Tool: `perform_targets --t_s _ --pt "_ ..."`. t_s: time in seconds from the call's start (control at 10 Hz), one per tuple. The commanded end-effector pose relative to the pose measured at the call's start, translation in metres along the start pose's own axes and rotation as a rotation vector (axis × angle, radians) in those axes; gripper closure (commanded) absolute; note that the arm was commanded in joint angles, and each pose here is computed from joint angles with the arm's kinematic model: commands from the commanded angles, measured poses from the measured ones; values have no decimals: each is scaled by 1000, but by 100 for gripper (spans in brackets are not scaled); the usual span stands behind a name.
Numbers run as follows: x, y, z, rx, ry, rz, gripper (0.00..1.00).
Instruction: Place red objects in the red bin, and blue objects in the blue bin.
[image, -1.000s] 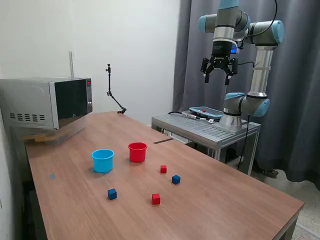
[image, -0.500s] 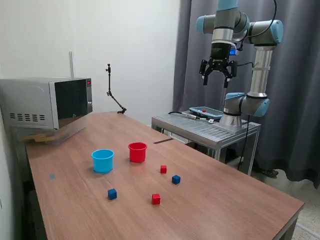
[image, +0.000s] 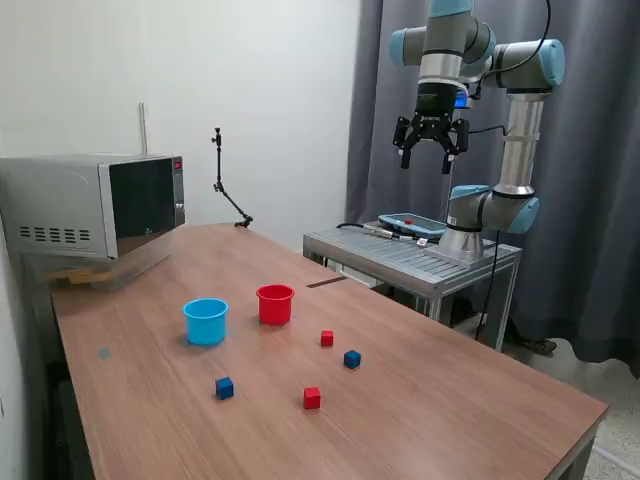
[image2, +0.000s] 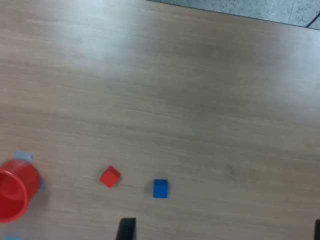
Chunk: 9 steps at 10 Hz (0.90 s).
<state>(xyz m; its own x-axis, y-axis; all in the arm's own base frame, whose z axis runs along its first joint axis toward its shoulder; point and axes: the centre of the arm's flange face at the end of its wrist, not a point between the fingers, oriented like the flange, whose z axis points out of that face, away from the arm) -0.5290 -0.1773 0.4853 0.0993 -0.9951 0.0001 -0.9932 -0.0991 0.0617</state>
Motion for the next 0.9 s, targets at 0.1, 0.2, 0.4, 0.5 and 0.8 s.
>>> perform_targets --t_s 0.1,0.2,0.4,0.5,0.8 --pt "-4 18 11 16 -29 1 0" --pt "-5 35 15 16 -29 1 0" --pt "-6 69 12 -8 -31 -8 0" --pt "-8 86 19 -2 -44 -8 0" --pt "-13 113 33 27 -94 -9 0"
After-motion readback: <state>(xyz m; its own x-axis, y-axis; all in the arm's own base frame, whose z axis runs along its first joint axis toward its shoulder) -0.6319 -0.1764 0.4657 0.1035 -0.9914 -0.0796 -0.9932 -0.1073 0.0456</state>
